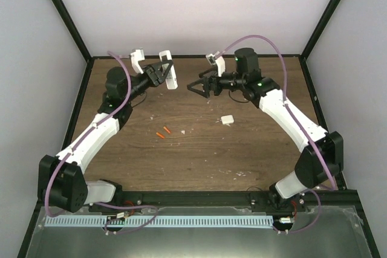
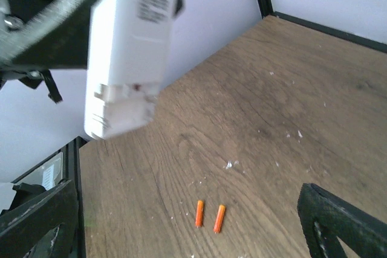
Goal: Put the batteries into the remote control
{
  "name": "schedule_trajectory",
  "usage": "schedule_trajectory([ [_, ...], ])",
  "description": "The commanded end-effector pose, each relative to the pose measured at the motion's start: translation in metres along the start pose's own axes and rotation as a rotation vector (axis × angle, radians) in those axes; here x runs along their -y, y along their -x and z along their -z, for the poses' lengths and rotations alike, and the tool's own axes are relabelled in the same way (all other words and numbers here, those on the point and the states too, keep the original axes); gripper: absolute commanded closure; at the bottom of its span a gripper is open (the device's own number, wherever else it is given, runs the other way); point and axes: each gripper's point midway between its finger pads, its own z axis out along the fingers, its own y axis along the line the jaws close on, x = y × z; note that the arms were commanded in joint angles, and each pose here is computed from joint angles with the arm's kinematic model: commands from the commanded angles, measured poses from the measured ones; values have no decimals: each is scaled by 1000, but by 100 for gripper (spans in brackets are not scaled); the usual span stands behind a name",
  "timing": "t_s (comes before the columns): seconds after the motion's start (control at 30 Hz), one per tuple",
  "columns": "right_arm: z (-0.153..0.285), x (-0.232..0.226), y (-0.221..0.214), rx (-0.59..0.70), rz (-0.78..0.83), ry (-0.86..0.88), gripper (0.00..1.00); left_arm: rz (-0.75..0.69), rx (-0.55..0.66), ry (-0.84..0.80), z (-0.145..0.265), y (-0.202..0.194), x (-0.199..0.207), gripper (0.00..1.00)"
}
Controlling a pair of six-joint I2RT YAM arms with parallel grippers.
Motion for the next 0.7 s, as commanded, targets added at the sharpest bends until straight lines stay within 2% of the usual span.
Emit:
schedule_trajectory([
  [0.0, -12, -9, 17, 11, 62, -20, 10, 32, 47, 128, 5, 0, -17, 79],
  [0.4, -49, -9, 23, -32, 73, -31, 17, 47, 52, 199, -1, -8, -20, 81],
  [0.67, -66, -11, 24, -47, 35, 27, 36, 43, 47, 205, -6, -13, -18, 81],
])
